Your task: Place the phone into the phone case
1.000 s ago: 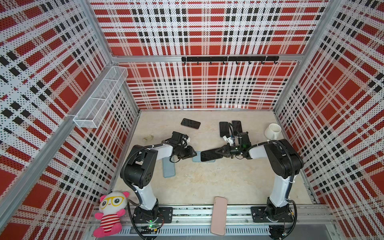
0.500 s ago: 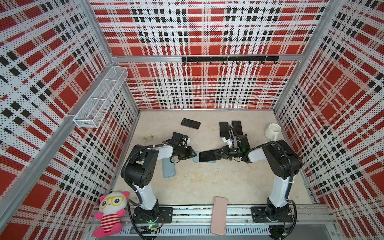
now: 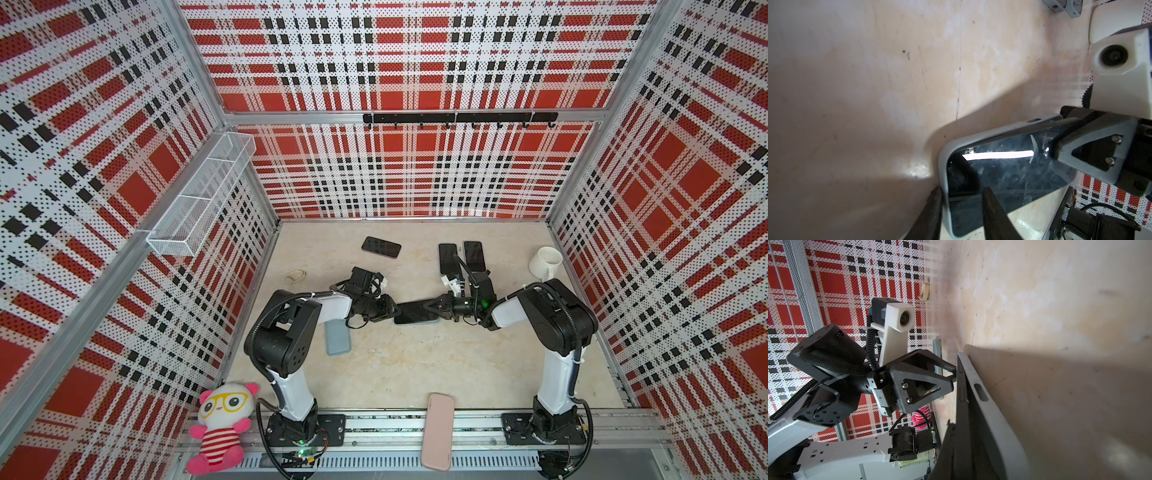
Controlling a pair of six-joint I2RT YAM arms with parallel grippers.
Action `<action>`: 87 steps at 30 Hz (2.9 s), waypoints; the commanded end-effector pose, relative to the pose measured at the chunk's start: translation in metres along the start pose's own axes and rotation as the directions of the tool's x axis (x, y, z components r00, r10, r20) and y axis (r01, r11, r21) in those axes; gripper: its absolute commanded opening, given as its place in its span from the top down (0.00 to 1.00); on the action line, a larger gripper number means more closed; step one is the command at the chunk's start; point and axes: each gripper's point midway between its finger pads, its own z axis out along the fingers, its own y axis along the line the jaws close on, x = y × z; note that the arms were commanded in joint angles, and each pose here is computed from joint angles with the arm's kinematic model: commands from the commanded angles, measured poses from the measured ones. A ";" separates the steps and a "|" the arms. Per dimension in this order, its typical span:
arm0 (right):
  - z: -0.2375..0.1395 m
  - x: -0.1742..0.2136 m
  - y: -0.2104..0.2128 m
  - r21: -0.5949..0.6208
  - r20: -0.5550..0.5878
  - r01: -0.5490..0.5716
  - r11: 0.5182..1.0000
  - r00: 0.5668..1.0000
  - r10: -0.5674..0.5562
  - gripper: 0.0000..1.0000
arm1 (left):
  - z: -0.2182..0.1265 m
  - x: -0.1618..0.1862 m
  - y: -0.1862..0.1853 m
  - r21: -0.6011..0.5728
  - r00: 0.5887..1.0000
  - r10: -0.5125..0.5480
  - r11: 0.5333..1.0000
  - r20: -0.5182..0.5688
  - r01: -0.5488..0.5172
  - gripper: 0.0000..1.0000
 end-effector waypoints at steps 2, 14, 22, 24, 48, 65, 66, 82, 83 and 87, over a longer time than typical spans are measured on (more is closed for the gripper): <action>0.017 0.027 -0.014 0.027 -0.069 -0.025 0.999 0.997 0.027 1.00 | 0.010 0.019 -0.003 0.022 0.998 0.010 1.000 -0.066 -0.008 0.66; 0.004 0.019 -0.010 0.186 -0.074 0.090 0.978 0.994 -0.077 0.68 | 0.003 0.007 0.016 -0.126 0.998 0.052 0.990 -0.033 -0.056 0.68; -0.020 0.001 0.008 0.363 -0.083 0.197 0.911 0.980 -0.180 0.52 | 0.003 0.005 0.018 -0.145 0.998 0.055 0.988 -0.030 -0.058 0.70; -0.027 -0.003 0.012 0.405 -0.086 0.214 0.889 0.977 -0.196 0.51 | 0.003 0.005 0.018 -0.148 0.998 0.055 0.987 -0.029 -0.059 0.70; -0.048 0.023 -0.030 0.561 -0.106 0.178 0.808 0.984 -0.143 0.85 | -0.002 -0.011 0.008 -0.151 0.998 0.054 0.987 0.034 -0.048 0.71; -0.051 0.016 0.001 0.537 -0.020 0.163 0.828 0.983 -0.181 0.75 | -0.002 -0.008 -0.001 -0.086 0.998 0.049 0.995 0.034 -0.046 0.72; -0.051 0.017 -0.001 0.539 -0.021 0.159 0.827 0.984 -0.176 0.75 | -0.005 -0.011 -0.001 -0.085 0.998 0.051 0.995 0.046 -0.047 0.72; -0.033 0.037 -0.045 0.611 -0.125 0.147 0.778 0.988 -0.088 0.83 | -0.010 -0.013 -0.001 -0.085 0.997 0.069 0.994 0.045 -0.065 0.73; -0.034 0.039 -0.048 0.624 -0.134 0.147 0.767 0.988 -0.081 0.84 | -0.008 -0.011 -0.001 -0.086 0.997 0.072 0.994 0.039 -0.068 0.73; -0.036 0.048 -0.055 0.649 -0.150 0.148 0.746 0.987 -0.064 0.85 | -0.001 -0.001 -0.002 -0.073 0.998 0.067 0.995 0.006 -0.067 0.73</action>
